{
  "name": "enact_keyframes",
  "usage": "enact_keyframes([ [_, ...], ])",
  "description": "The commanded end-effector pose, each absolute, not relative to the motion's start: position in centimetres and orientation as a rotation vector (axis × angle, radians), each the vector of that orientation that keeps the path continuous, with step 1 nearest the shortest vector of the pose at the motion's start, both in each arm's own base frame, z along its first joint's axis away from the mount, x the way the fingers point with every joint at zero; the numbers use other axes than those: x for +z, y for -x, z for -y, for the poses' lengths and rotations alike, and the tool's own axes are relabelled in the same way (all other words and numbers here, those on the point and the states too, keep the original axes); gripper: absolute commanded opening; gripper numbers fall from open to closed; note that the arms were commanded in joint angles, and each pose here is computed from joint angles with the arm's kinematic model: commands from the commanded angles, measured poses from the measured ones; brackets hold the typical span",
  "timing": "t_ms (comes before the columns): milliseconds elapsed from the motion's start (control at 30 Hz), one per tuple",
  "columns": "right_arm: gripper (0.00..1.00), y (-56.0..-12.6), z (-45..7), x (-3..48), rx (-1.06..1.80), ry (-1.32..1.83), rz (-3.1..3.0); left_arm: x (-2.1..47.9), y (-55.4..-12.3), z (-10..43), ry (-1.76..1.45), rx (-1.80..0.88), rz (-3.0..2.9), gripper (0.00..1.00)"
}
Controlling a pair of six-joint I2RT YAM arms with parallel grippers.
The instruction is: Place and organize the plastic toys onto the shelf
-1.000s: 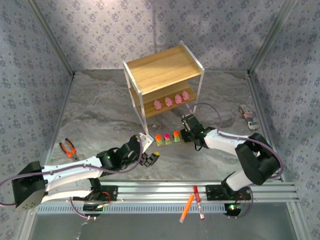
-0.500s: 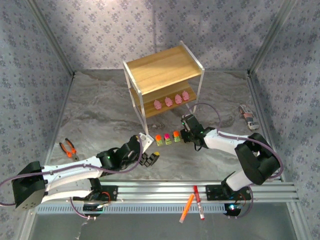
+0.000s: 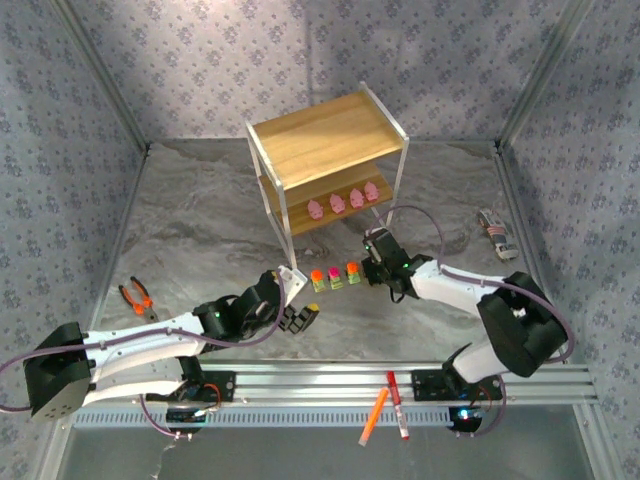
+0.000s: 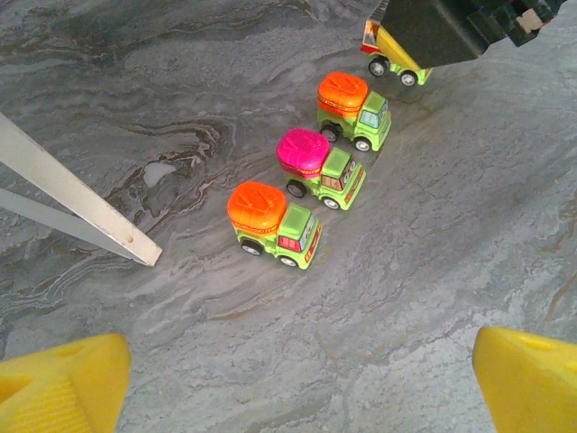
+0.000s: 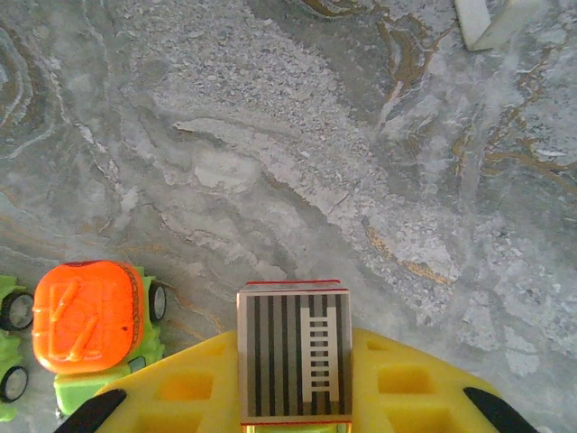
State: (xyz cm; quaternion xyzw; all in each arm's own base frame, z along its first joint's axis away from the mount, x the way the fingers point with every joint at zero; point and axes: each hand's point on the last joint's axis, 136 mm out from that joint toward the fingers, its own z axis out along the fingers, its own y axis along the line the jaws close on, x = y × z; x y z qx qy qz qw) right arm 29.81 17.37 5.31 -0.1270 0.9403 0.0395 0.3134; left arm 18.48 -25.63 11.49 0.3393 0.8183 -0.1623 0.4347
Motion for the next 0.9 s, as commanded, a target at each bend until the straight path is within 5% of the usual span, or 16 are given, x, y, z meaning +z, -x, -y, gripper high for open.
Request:
enact_keyframes([
  [0, 0.25, -29.7, -17.2, 7.1, 0.088, 0.32, -2.463, 12.5, -19.0, 25.7, -0.814, -0.409, -2.03, 0.97],
  [867, 0.24, -29.8, -17.0, 24.1, 0.13, 0.337, -2.235, 13.3, -18.4, 25.8, -0.819, -0.47, -1.997, 0.97],
])
